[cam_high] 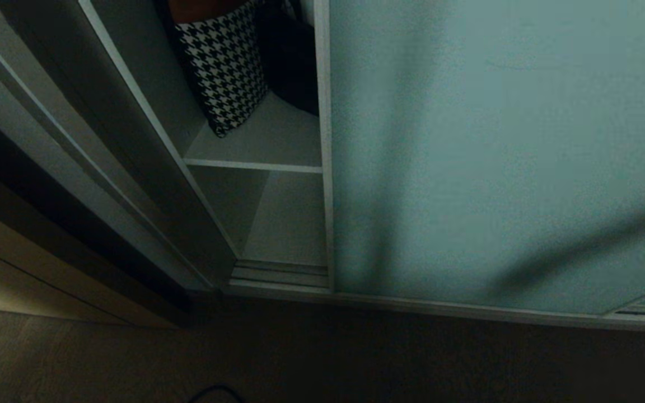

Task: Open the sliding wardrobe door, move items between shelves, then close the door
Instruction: Close the door

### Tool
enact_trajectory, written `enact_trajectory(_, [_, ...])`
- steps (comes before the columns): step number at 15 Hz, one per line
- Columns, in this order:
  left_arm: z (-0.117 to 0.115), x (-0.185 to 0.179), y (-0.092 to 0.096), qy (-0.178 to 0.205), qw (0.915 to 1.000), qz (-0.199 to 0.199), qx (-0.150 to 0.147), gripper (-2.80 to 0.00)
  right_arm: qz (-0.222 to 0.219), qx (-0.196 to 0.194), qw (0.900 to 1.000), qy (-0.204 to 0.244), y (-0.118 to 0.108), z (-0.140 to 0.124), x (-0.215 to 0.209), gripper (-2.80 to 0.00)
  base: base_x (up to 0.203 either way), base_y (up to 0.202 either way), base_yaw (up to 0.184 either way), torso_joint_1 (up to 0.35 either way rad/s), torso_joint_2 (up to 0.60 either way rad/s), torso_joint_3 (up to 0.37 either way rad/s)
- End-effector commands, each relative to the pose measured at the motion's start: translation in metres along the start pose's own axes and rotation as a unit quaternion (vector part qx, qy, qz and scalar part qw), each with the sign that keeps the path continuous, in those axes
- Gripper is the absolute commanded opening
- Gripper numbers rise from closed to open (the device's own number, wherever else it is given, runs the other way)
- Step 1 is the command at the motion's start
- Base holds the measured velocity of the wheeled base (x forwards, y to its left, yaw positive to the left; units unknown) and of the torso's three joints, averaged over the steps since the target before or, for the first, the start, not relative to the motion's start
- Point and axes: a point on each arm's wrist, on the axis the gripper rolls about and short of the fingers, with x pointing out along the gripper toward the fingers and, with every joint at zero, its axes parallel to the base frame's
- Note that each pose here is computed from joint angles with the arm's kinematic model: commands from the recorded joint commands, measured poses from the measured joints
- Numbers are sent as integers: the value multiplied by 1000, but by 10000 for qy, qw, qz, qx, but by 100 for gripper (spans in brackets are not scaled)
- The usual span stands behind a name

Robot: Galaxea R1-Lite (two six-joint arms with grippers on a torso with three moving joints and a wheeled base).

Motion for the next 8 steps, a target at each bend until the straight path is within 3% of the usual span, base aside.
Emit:
enact_trajectory(1, [0, 0, 0, 1, 10000, 0, 1, -280, -43, 38, 10000, -25, -3, -4, 8, -280, 0, 0, 0, 0, 0, 0])
enact_trajectory(8, [0, 0, 0, 0, 10000, 0, 1, -280, 34, 117, 9997, 192, -7, -18, 27, -280, 0, 0, 0, 0, 0, 0])
